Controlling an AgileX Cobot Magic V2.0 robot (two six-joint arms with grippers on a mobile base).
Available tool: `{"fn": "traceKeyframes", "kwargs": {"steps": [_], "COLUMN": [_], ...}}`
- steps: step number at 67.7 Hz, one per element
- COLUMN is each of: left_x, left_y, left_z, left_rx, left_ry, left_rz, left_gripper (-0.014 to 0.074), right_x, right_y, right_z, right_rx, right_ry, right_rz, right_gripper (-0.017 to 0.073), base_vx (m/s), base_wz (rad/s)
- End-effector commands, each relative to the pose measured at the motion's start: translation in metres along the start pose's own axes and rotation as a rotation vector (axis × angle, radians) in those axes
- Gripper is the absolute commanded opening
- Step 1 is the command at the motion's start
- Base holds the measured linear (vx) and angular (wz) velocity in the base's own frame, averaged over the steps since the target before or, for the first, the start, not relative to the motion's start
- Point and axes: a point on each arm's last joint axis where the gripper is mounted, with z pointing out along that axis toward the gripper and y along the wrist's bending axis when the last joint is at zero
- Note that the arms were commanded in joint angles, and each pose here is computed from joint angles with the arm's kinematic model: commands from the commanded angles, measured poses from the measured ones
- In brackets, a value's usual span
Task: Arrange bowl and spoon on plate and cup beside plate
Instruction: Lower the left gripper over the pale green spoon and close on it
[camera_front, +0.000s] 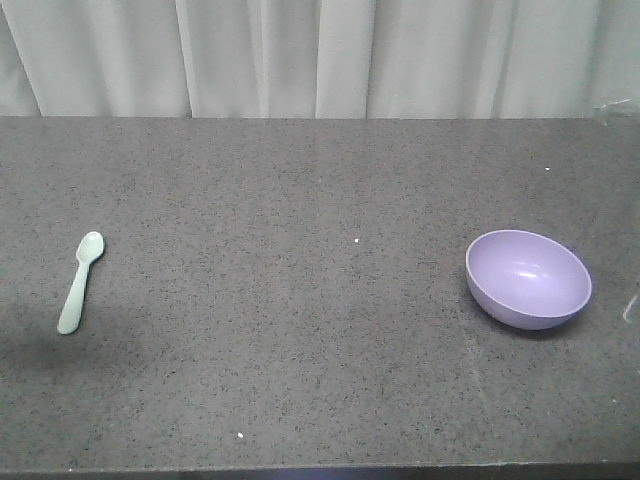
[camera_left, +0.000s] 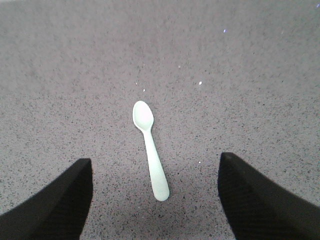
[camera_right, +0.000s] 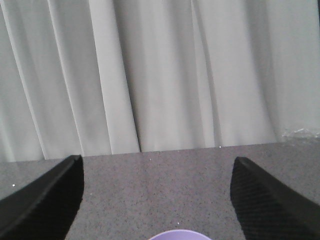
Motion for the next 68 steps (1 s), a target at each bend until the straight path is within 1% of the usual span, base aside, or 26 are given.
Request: {"fn": "traceKeyframes", "kwargs": {"steps": [1, 10, 19, 31, 41, 68], "left_x": [-0.029, -0.049, -0.056, -0.048, -0.04, -0.019], "left_y": [0.001, 0.002, 0.004, 0.006, 0.007, 0.011], "left_z": [0.008, 0.037, 0.067, 0.107, 0.135, 0.187], "left_rx": [0.001, 0.004, 0.005, 0.007, 0.009, 0.001], "left_ry": [-0.038, 0.051, 0.129, 0.255, 0.327, 0.477], "left_rz": [-0.017, -0.018, -0.021, -0.03, -0.036, -0.038], "left_gripper": [0.0489, 0.0482, 0.0482, 0.0482, 0.0482, 0.0482], "right_x": [-0.011, -0.005, -0.001, 0.001, 0.002, 0.003], "right_y": [0.002, 0.001, 0.001, 0.0, 0.0, 0.0], "right_z": [0.005, 0.013, 0.019, 0.021, 0.021, 0.021], "right_rx": [-0.013, -0.004, 0.002, 0.009, 0.01, 0.014], "right_ry": [-0.044, 0.006, 0.037, 0.061, 0.063, 0.076], "right_rz": [-0.005, -0.008, -0.018, -0.036, -0.037, -0.041], "right_gripper": [0.059, 0.059, 0.059, 0.059, 0.059, 0.059], "base_vx": [0.0, 0.0, 0.0, 0.0, 0.0, 0.0], "base_wz": [0.0, 0.0, 0.0, 0.0, 0.0, 0.0]}}
